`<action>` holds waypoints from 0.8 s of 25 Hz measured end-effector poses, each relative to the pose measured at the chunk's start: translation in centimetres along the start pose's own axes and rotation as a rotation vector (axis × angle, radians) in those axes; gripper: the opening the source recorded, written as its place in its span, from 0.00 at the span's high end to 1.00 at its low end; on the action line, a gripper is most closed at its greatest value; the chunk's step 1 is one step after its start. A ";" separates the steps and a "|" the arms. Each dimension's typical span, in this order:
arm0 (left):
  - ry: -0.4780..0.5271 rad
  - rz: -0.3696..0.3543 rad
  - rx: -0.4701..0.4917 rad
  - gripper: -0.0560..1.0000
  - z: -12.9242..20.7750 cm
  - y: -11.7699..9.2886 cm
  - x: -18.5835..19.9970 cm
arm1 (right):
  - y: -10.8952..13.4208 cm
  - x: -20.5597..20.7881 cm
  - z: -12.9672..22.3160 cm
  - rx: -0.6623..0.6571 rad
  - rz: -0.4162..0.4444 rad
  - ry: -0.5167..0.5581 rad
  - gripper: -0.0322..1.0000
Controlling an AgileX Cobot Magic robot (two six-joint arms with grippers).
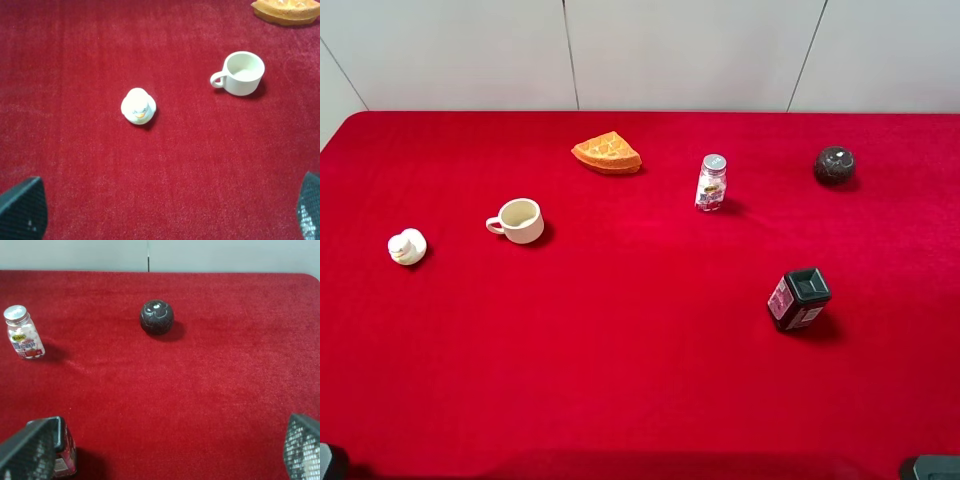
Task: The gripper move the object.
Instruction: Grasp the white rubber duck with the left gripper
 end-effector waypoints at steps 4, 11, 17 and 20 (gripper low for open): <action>-0.014 0.003 0.000 0.00 -0.3 -0.1 0.4 | 0.0 0.0 0.0 0.000 0.000 0.000 0.30; 0.003 0.002 0.002 0.00 -1.0 -0.3 0.9 | 0.0 0.0 0.0 0.000 0.000 0.000 0.30; 0.146 -0.026 0.007 0.01 -3.6 -0.7 -0.4 | 0.0 0.0 0.0 0.000 0.000 0.000 0.30; 0.220 -0.041 0.009 0.01 -4.9 -1.0 -1.4 | 0.0 0.0 0.0 0.000 0.000 0.000 0.30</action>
Point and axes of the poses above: a point on each arm's last joint axis where the gripper is mounted, x pointing back along that axis away from the gripper, y along the wrist's bending axis when the last joint is at zero, z = x × y, the point moved 5 cm from there along -x, pointing out along that axis toward the gripper, and after that the axes turned 12 degrees about x, right-handed, at the moved point
